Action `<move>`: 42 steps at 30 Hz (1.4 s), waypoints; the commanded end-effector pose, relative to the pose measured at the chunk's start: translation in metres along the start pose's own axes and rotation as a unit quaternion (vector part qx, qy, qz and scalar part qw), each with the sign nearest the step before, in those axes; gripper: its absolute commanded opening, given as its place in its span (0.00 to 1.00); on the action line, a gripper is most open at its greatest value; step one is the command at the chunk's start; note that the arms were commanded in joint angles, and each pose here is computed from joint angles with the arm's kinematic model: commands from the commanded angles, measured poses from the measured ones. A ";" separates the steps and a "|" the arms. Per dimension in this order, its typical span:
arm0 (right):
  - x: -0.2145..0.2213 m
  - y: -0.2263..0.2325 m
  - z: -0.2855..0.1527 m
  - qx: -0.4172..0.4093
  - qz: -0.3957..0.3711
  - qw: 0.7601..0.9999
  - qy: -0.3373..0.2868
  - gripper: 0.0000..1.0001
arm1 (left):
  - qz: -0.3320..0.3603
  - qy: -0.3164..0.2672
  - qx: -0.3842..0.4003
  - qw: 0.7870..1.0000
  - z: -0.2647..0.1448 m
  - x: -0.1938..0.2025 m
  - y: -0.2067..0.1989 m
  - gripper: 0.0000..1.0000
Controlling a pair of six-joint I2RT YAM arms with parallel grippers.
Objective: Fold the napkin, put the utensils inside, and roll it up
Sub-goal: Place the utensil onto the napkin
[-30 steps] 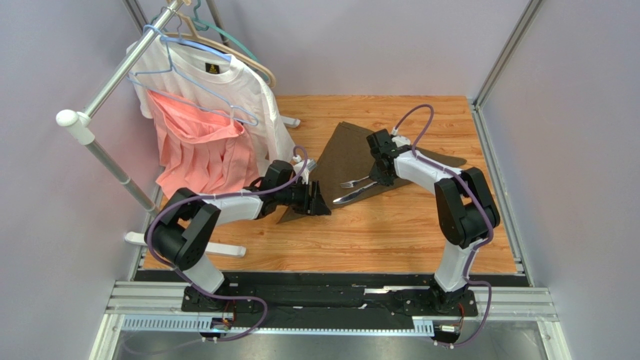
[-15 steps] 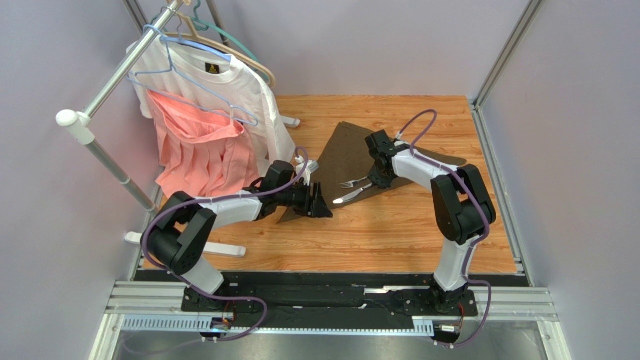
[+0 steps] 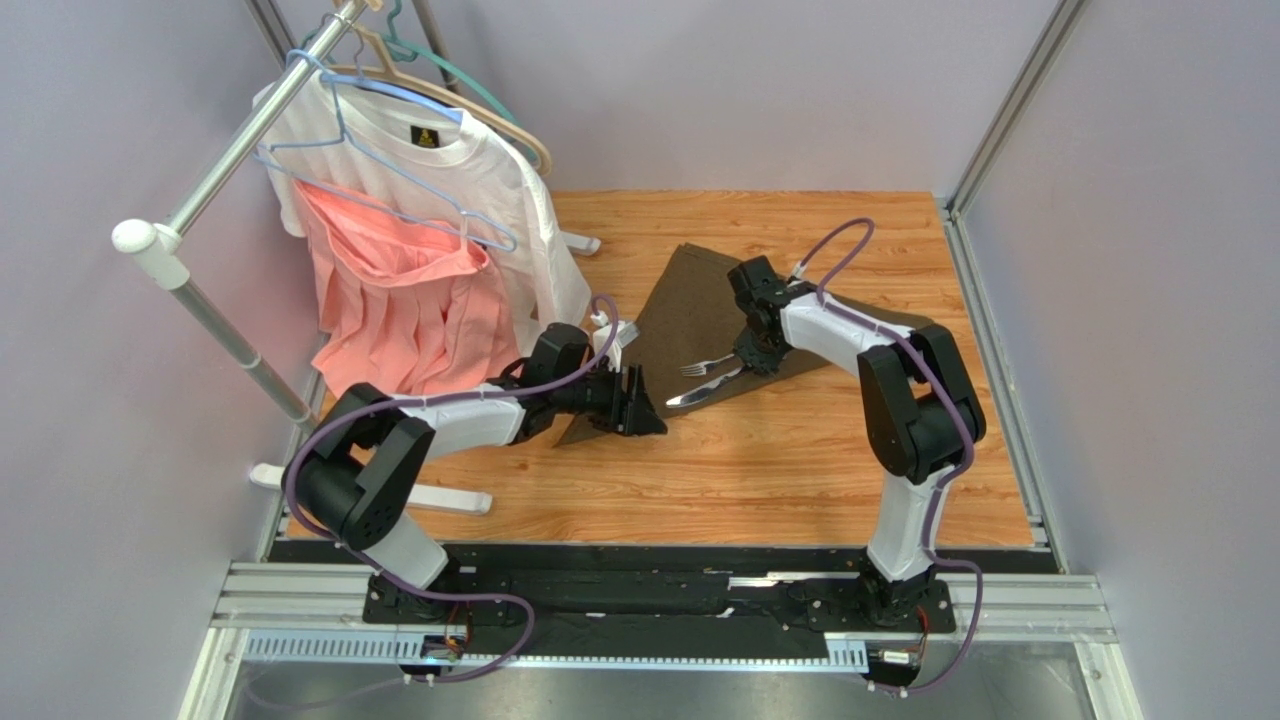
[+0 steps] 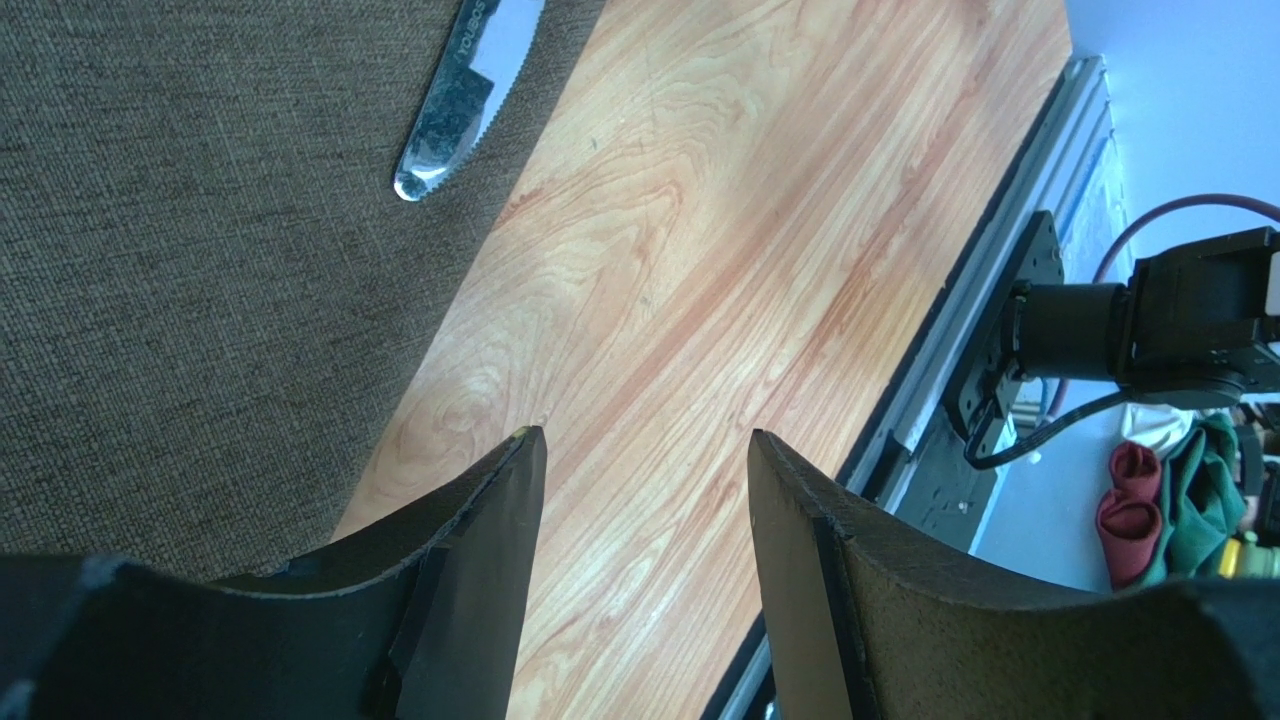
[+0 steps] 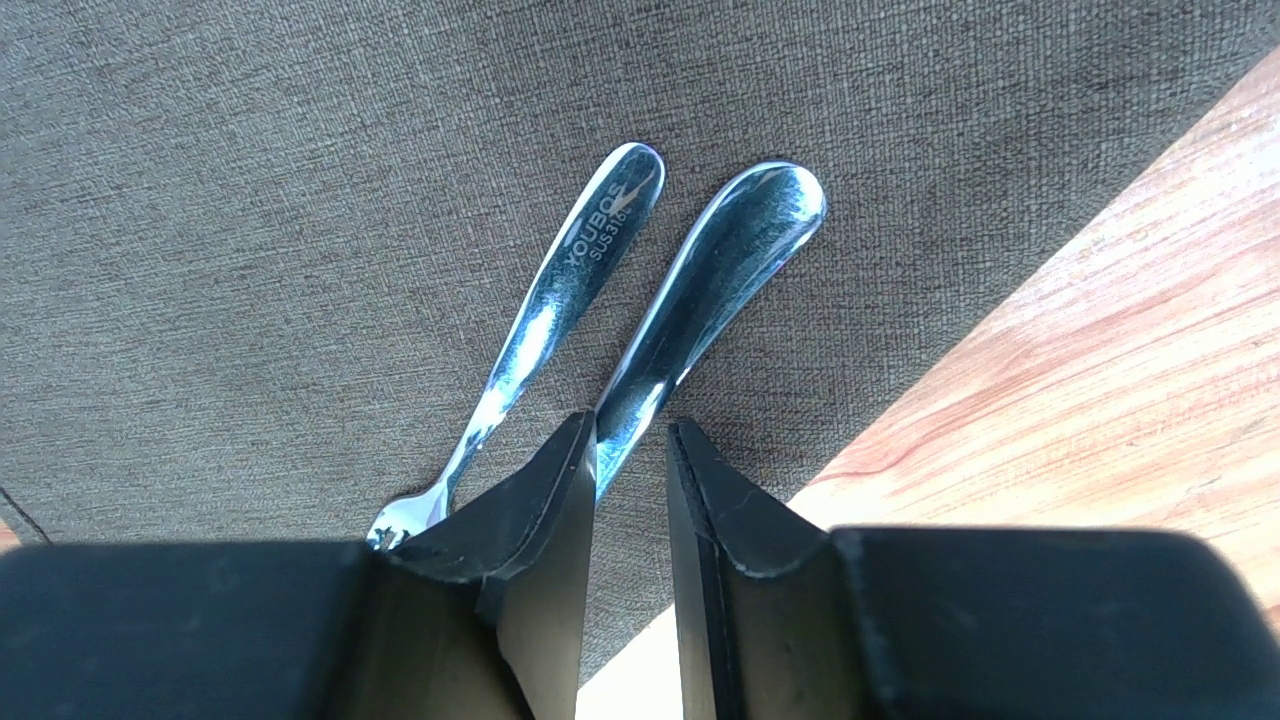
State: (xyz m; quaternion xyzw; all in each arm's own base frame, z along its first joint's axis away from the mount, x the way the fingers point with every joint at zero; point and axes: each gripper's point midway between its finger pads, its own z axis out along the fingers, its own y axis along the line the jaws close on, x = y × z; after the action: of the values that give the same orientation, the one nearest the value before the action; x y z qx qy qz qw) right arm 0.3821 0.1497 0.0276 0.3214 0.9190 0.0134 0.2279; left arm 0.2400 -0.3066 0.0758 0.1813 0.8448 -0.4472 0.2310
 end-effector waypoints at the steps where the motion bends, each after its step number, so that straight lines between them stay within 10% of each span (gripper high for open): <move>1: -0.010 0.008 -0.001 0.003 0.018 1.000 -0.012 0.28 | 0.021 -0.008 0.004 1.000 0.005 0.001 0.004 0.61; 42: -0.018 -0.043 0.007 0.082 0.082 0.992 -0.039 0.13 | 0.002 0.001 0.019 1.000 0.006 0.017 0.004 0.61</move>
State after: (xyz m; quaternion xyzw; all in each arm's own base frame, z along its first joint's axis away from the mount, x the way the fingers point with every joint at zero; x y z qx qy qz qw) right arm 0.3794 0.1210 0.0244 0.3902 0.8912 -0.0293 0.2295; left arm 0.2311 -0.3024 0.0502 0.1762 0.8500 -0.4471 0.2158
